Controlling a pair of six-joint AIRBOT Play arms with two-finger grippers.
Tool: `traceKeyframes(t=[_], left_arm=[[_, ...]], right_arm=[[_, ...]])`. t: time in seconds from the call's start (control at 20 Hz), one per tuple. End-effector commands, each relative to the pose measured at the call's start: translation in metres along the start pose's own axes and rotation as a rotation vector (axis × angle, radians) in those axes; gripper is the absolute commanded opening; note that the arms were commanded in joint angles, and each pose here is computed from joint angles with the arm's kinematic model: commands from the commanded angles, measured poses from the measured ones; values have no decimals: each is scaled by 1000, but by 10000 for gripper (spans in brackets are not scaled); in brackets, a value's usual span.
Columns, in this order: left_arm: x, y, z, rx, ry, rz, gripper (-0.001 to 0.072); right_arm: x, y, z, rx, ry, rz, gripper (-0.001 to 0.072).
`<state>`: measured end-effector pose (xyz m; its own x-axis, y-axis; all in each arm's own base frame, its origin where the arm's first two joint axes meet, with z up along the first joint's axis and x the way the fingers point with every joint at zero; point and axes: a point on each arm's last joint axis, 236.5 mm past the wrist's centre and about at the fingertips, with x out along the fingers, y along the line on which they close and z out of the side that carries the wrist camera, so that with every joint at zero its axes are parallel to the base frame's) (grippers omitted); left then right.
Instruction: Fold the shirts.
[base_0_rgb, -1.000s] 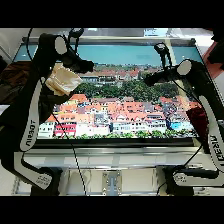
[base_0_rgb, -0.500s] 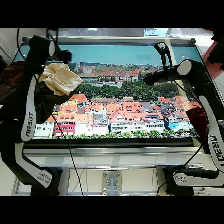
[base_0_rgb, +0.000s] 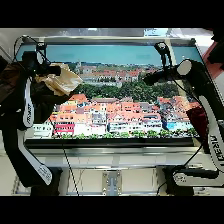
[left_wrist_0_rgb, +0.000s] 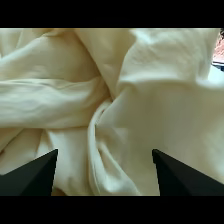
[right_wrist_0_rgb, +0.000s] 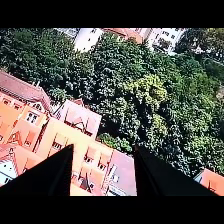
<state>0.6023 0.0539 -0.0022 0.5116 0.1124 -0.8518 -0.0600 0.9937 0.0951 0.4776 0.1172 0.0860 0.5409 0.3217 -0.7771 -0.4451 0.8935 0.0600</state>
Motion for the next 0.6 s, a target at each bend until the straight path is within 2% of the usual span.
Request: traceKeyframes(t=[0.0, 0.4, 0.45, 0.55], left_arm=[[21, -1, 17, 8, -88, -20, 714], [65, -58, -3, -64, -49, -247, 710], [69, -61, -7, -74, -39, -258, 666], [72, -62, -7, -77, -39, -260, 221]], right_arm=[[0, 1, 0, 0, -1, 1, 428], [0, 1, 1, 3, -2, 4, 427], [0, 1, 1, 3, -2, 4, 427], [0, 1, 1, 3, -2, 4, 427]])
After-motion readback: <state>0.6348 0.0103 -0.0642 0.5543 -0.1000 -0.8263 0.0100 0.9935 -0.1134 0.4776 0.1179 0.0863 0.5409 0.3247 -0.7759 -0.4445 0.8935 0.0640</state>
